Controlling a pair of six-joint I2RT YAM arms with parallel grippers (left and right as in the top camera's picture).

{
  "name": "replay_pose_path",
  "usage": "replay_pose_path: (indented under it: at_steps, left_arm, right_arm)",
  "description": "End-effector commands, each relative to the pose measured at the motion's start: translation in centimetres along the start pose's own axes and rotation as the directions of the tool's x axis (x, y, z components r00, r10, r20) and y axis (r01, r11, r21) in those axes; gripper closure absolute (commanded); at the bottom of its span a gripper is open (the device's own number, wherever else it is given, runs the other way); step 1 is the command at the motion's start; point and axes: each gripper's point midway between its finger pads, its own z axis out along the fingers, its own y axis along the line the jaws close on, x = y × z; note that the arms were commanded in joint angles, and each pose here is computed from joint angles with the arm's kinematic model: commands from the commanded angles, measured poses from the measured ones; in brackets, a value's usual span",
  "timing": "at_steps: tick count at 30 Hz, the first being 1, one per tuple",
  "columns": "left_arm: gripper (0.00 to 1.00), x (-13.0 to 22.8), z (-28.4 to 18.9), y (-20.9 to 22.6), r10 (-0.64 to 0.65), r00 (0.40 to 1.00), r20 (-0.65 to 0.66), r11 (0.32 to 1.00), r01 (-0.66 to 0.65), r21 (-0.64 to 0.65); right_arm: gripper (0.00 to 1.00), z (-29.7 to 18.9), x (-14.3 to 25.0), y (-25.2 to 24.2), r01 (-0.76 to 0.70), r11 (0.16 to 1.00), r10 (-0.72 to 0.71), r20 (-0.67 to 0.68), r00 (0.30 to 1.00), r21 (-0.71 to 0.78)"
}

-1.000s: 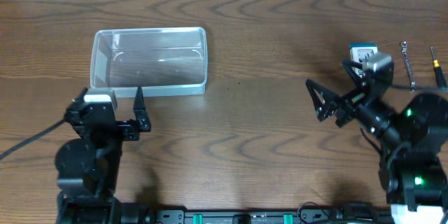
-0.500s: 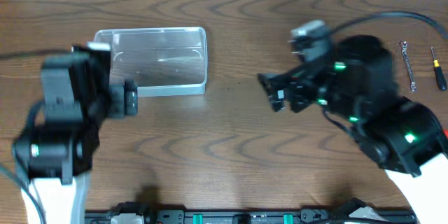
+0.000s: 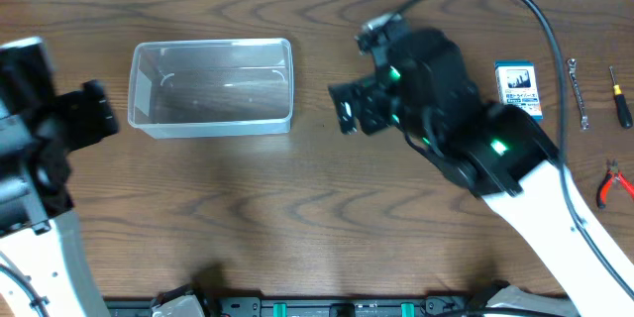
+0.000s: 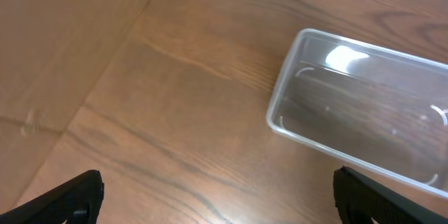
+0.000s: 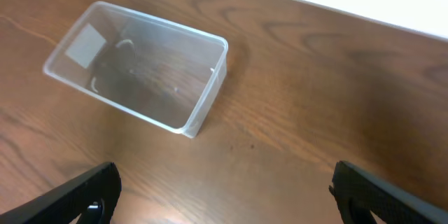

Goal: Pack container
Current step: 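Raise both arms and move the right gripper to the container's right rim, then close the right gripper on the clear container's right wall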

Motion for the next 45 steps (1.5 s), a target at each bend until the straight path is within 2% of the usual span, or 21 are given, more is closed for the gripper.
replay_pose_path:
  at_steps: [1, 6, 13, 17, 24, 28, 31, 37, 41, 45]
  left_arm:
    - [0.02, -0.2, -0.2, 0.6, -0.058, 0.998, 0.006, 0.997, 0.058, 0.057]
    - [0.02, -0.4, -0.1, 1.3, -0.075, 0.997, 0.015, 0.996, 0.074, 0.043]
    - [0.02, -0.4, -0.1, 1.3, -0.075, 0.997, 0.016, 0.996, 0.074, 0.044]
    - [0.02, -0.3, -0.1, 1.3, -0.075, 0.997, 0.013, 0.996, 0.074, 0.044]
    - [0.02, 0.0, -0.1, 1.2, -0.078, 0.997, 0.001, 0.996, 0.078, 0.045]
    - [0.02, -0.1, -0.1, 1.2, -0.103, 0.995, 0.000, 0.994, 0.102, 0.045]
    - [0.02, -0.1, -0.1, 1.2, -0.120, 0.993, -0.001, 0.992, 0.120, 0.045]
    - [0.02, 0.1, -0.1, 1.2, -0.120, 0.993, -0.008, 0.992, 0.120, 0.046]
    - [0.02, 1.0, -0.1, 1.1, -0.119, 0.992, -0.046, 0.992, 0.121, 0.046]
    - [0.02, 1.8, -0.1, 0.9, -0.118, 0.990, -0.078, 0.991, 0.122, 0.047]
  right_arm:
    - [0.01, 2.6, -0.3, 0.3, -0.057, 0.998, 0.058, -0.075, 0.995, 0.022]
    - [0.01, 3.9, 1.7, 3.4, -0.032, 0.995, 0.008, -0.237, 0.971, -0.098]
    - [0.01, 6.2, -0.5, 4.1, -0.065, 0.993, 0.050, -0.149, 0.988, -0.102]
    - [0.01, 7.8, -1.0, 3.8, -0.139, 0.989, 0.129, -0.161, 0.978, -0.052]
    - [0.01, 11.5, 0.7, 3.2, -0.175, 0.983, 0.183, -0.339, 0.923, 0.055]
    - [0.01, 12.6, 3.2, 3.2, -0.079, 0.995, 0.101, -0.459, 0.882, 0.066]
    - [0.01, 12.7, 5.3, 3.5, -0.060, 0.995, 0.093, -0.528, 0.844, 0.081]
    - [0.01, 14.4, 4.9, 4.5, -0.070, 0.996, 0.084, -0.502, 0.860, 0.048]
    - [0.01, 15.4, 3.1, 4.2, -0.169, 0.979, 0.201, -0.412, 0.889, 0.112]
    - [0.01, 17.0, 2.2, 4.2, -0.204, 0.973, 0.230, -0.367, 0.901, 0.109]
